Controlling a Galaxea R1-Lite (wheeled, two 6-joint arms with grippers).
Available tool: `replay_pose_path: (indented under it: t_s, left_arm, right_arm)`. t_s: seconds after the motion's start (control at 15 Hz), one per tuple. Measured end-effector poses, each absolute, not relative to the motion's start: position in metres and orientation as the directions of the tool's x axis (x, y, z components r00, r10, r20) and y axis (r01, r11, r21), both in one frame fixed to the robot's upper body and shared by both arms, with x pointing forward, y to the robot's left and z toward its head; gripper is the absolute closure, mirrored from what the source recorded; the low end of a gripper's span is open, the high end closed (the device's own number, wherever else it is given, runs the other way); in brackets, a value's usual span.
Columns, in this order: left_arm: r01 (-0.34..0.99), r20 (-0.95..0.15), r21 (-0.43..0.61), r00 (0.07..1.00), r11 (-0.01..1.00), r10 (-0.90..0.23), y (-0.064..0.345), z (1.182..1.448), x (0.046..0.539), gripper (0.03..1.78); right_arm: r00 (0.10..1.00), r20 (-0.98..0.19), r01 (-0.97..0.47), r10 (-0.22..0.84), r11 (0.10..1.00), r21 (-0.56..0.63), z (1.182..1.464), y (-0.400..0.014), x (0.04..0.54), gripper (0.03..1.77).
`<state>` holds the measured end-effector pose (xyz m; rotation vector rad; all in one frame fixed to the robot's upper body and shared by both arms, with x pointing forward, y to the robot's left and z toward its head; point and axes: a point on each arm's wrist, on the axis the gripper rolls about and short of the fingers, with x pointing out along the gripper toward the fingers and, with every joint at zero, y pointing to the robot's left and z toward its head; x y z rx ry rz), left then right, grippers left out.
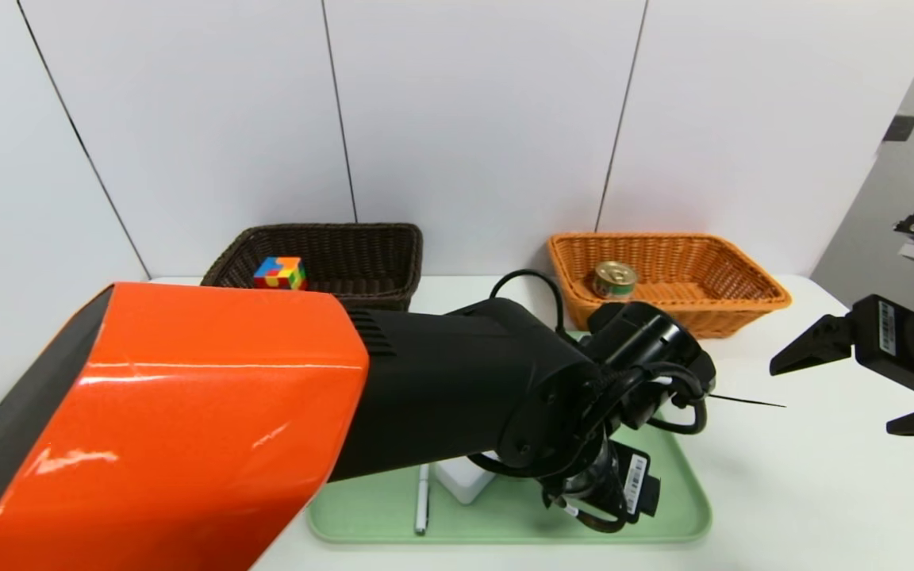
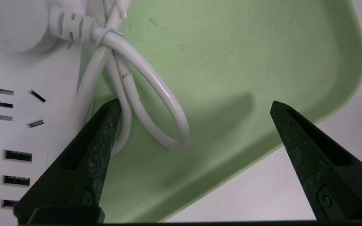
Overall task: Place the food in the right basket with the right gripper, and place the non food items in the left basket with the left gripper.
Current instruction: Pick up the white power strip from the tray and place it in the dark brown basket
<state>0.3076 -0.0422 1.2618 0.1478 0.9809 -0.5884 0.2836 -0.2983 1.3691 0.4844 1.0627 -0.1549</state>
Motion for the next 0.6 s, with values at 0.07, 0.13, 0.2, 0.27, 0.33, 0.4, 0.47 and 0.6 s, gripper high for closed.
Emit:
replay_pose_path:
  t_s: [0.07,0.13,0.2,0.27,0.33,0.4,0.47,0.6]
  left_arm:
    - [0.530,-0.817,-0.139,0.416,0.836,-0.399,-0.0425,1.2609,0.3078,0.12]
    - [0.530,-0.818,-0.137,0.416,0.837,-0.397,-0.0427,1.2602,0.3079,0.12]
    - [0.530,-0.819,-0.136,0.415,0.837,-0.396,-0.0429,1.2596,0.3080,0.12]
    - [0.528,-0.819,-0.138,0.415,0.838,-0.396,-0.0430,1.2594,0.3081,0.12]
    - [0.527,-0.820,-0.138,0.415,0.838,-0.395,-0.0429,1.2594,0.3080,0.28]
    - [0.528,-0.819,-0.138,0.414,0.838,-0.396,-0.0430,1.2594,0.3081,0.44]
    - [0.527,-0.818,-0.142,0.415,0.838,-0.399,-0.0434,1.2599,0.3079,0.60]
    - [0.528,-0.815,-0.149,0.414,0.836,-0.406,-0.0440,1.2614,0.3080,0.86]
  right_arm:
    - [0.484,-0.868,0.350,0.110,0.885,0.308,1.3686,-0.2984,0.2829,0.10]
    - [0.486,-0.867,0.349,0.112,0.885,0.310,1.3687,-0.2983,0.2826,0.10]
    - [0.484,-0.868,0.349,0.113,0.884,0.310,1.3685,-0.2984,0.2822,0.10]
    - [0.484,-0.868,0.349,0.113,0.885,0.310,1.3686,-0.2985,0.2818,0.10]
    - [0.484,-0.868,0.349,0.113,0.885,0.310,1.3686,-0.2985,0.2816,0.10]
    - [0.485,-0.867,0.348,0.113,0.884,0.310,1.3687,-0.2985,0.2815,0.10]
    - [0.485,-0.867,0.348,0.113,0.884,0.311,1.3688,-0.2986,0.2813,0.10]
    - [0.486,-0.867,0.349,0.113,0.884,0.311,1.3689,-0.2987,0.2811,0.10]
